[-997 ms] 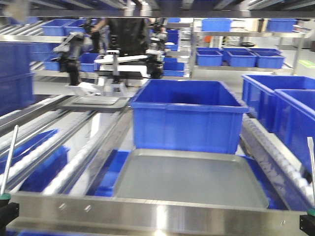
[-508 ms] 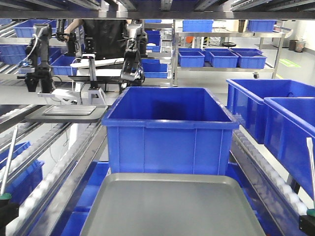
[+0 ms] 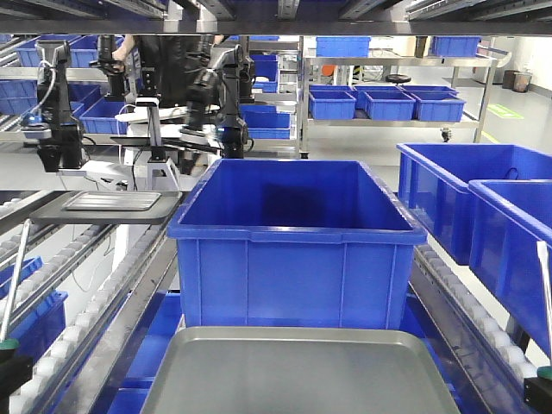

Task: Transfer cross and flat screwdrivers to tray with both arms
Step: 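Lower both held screwdrivers toward the grey metal tray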

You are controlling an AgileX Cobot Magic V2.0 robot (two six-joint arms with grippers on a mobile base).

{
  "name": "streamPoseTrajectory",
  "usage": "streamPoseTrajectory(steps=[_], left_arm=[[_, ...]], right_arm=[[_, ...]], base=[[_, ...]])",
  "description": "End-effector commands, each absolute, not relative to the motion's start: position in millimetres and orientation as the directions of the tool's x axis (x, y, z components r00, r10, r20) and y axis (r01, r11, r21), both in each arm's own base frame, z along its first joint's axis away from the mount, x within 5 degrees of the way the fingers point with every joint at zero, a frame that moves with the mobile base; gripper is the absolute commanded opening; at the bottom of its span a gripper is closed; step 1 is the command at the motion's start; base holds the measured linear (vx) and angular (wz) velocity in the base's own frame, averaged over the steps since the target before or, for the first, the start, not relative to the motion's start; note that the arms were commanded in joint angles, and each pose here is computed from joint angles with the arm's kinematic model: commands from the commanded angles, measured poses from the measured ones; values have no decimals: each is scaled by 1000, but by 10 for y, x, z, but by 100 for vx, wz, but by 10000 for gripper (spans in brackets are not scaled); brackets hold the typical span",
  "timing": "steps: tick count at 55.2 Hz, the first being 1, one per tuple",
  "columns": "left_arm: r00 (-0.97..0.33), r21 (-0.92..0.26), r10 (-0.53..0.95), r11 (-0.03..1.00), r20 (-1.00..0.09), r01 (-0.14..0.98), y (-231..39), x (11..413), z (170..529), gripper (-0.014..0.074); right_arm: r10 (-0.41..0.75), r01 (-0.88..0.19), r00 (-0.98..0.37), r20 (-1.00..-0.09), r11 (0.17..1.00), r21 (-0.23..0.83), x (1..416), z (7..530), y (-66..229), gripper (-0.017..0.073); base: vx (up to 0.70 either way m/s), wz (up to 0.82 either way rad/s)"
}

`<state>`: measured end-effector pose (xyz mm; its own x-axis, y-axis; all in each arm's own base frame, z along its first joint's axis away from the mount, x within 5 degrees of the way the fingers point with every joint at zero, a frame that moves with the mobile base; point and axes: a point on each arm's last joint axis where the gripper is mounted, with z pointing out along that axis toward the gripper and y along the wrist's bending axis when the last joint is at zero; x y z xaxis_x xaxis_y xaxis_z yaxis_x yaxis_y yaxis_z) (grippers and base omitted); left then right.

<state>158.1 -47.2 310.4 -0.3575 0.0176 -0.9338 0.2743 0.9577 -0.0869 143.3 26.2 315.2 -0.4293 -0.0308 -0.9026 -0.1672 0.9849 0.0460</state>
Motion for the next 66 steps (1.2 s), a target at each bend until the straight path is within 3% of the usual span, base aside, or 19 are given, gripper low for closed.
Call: streamPoseTrajectory(steps=[1,34,42,46,53,59,66], left_arm=[[-244,-98,-30,957,-969,272,-471,1598,3299,-3],[-256,-101,-29,958,-966,270,-477,1621,3279,-3],[-187,-93,-42,959,-981,269,-491,1682,3334,-3],[-159,-51,9,929,-987,365,-737,1806,3269,-3],[-162,-96,-23,881,-987,463,-1087,1925,3215,-3],[-209,-137,-29,843,-977,521,-1418,2090,3227,-3],[-251,-177,-45,825,-967,536,-1701,2330,3247,-1]], right_arm=[[-15,-169,-308,-951,985,39,1460,3346,261,-8],[-13,-169,-303,-953,985,40,1461,3350,262,-8],[50,-168,-255,-966,981,95,1538,3386,285,-8],[40,-197,-281,-959,975,99,1740,3289,369,-8],[-7,-308,-247,-969,949,72,1911,3211,648,-8],[20,-364,-183,-983,927,87,2040,3165,897,-8],[49,-358,-233,-971,924,132,2181,2998,1033,-5]], base=[[3,-1],[0,0],[0,0],[0,0],[0,0],[0,0],[0,0]])
